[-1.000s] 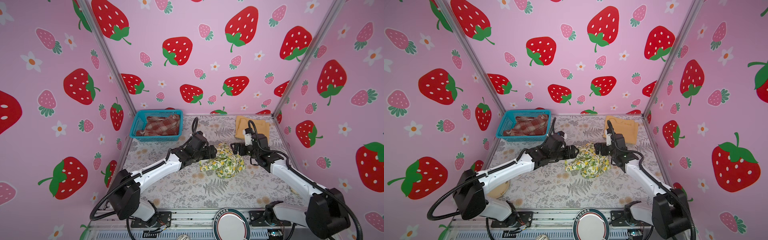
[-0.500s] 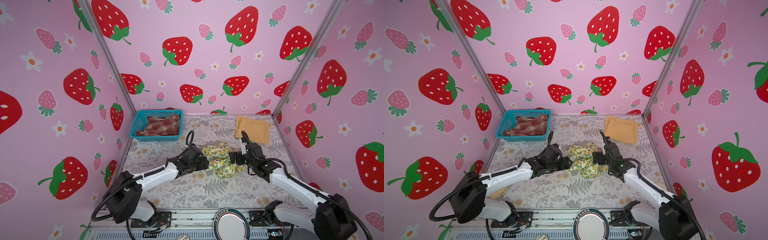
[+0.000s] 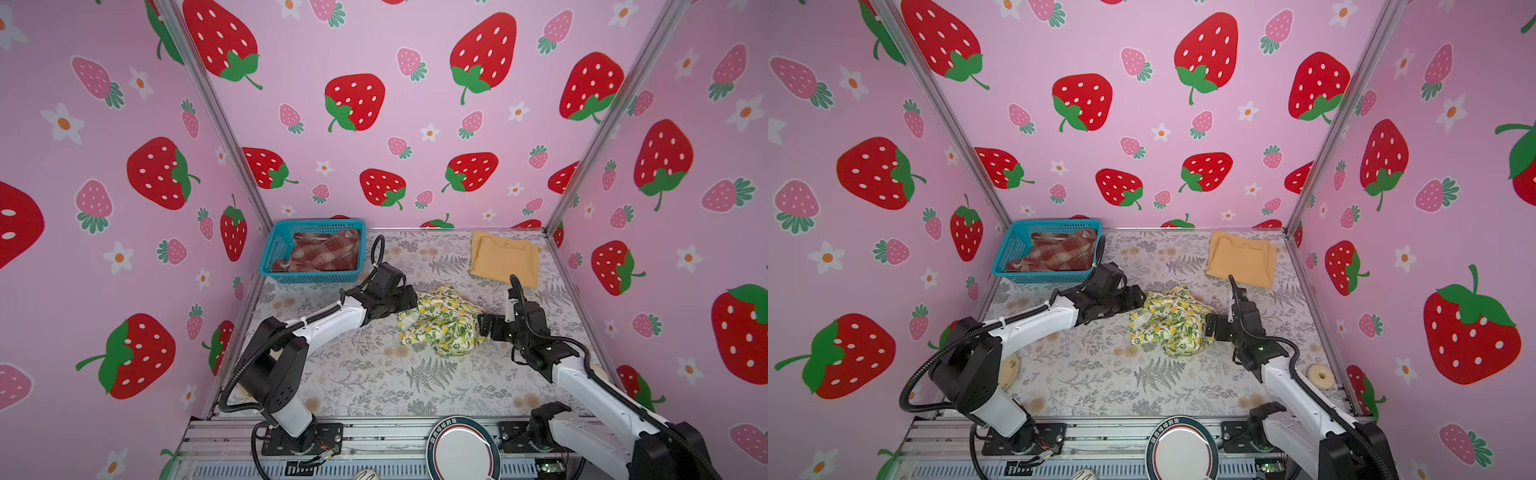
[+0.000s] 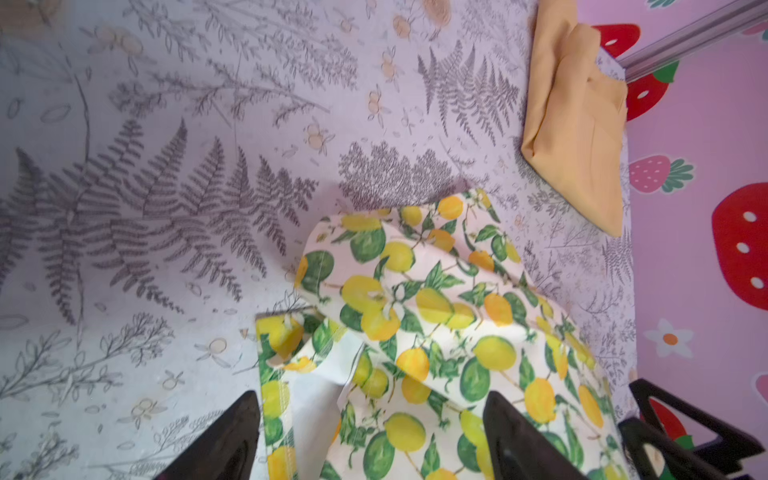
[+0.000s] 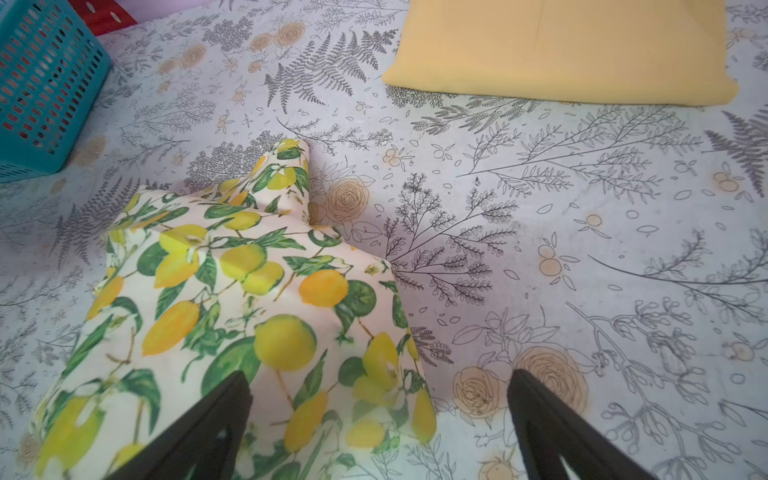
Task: Fold and stack the skirts
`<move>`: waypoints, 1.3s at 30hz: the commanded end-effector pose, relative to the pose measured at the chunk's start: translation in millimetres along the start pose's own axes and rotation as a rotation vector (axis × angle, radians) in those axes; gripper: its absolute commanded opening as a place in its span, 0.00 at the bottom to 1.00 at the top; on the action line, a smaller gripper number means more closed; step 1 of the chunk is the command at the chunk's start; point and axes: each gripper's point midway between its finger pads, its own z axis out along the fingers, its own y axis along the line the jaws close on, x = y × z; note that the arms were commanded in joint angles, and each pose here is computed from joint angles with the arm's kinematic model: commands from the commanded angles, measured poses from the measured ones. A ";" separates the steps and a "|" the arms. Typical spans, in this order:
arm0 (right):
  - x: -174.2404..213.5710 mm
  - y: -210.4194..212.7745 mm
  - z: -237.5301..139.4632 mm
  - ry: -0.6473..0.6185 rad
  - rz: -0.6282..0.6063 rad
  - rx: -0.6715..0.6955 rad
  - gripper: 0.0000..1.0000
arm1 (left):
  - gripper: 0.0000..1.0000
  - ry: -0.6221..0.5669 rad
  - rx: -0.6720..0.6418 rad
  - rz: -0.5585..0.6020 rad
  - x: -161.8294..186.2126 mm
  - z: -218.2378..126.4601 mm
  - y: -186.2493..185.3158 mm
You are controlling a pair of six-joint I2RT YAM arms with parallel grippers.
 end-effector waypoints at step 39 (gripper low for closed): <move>25.1 4.8 48.4 0.153 -0.046 -0.066 0.02 | 0.82 0.204 -0.133 0.060 -15.6 69.4 -5.2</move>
